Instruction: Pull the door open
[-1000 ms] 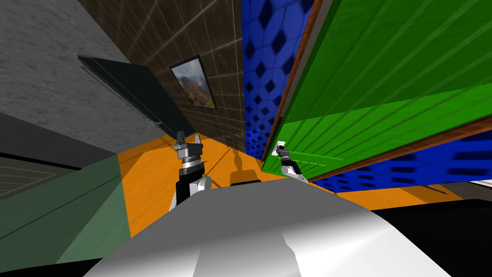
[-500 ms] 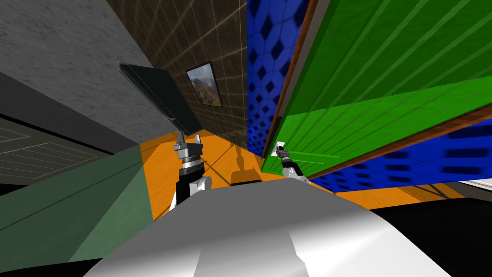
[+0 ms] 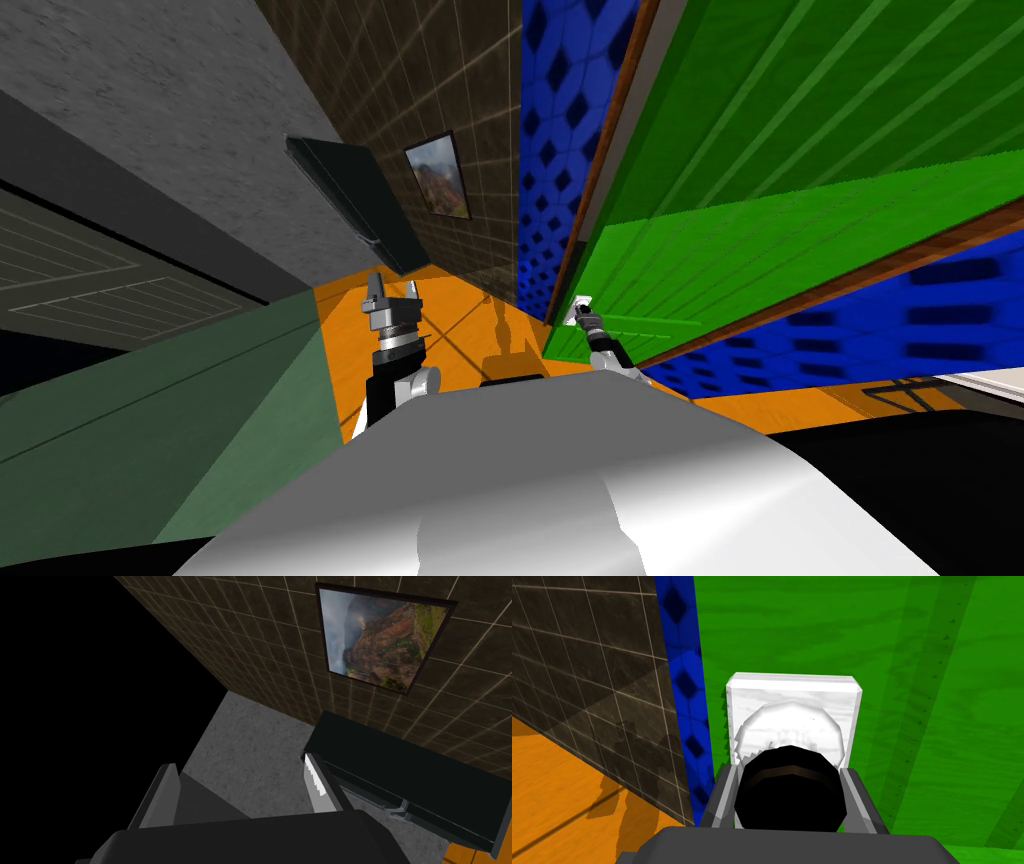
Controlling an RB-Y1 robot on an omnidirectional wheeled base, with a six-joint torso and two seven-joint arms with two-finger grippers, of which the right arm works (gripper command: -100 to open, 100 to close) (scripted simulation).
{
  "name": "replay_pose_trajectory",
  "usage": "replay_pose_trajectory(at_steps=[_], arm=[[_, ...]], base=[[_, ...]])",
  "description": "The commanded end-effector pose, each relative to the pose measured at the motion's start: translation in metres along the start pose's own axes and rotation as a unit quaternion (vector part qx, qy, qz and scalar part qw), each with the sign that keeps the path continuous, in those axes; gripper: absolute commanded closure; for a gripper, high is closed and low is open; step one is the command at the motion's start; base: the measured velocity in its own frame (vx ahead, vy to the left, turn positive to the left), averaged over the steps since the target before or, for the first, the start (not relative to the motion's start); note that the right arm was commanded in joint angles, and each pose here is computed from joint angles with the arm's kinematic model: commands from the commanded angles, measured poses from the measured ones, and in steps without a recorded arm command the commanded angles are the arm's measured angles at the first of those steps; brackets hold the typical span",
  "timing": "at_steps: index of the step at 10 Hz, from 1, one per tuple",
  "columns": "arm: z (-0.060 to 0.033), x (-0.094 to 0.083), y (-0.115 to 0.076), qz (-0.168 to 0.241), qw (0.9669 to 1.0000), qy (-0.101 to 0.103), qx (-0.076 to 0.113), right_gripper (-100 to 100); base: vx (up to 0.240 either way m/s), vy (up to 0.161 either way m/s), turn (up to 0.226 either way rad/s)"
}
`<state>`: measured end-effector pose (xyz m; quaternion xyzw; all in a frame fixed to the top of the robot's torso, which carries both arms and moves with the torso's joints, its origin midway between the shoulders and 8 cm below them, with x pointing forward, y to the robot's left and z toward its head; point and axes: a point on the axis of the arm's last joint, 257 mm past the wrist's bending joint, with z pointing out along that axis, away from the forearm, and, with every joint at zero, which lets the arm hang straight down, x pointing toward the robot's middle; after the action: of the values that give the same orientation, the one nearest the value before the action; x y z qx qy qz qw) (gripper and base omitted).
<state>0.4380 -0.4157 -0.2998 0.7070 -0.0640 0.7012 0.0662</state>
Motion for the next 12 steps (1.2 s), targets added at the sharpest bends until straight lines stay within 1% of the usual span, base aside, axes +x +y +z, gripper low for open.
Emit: replay_pose_trajectory(at_steps=[1,6,7,8,12], arm=[[-0.0041,0.0,-0.003,0.0,1.0,0.001,0.008,100],[-0.0152,0.003,-0.008,0.001,0.9995,0.004,0.032,100],[-0.0144,0.0,-0.008,0.001,0.9996,0.0,0.029,100],[-0.019,-0.002,-0.01,0.001,0.9993,-0.002,0.037,100],[-0.0276,0.001,-0.011,0.0,0.9986,0.002,0.053,100]], base=[[-0.196,-0.051,0.115],[-0.201,-0.054,0.11],[-0.095,-0.022,0.036],[-0.122,-0.029,0.142],[-0.204,-0.049,0.12]])
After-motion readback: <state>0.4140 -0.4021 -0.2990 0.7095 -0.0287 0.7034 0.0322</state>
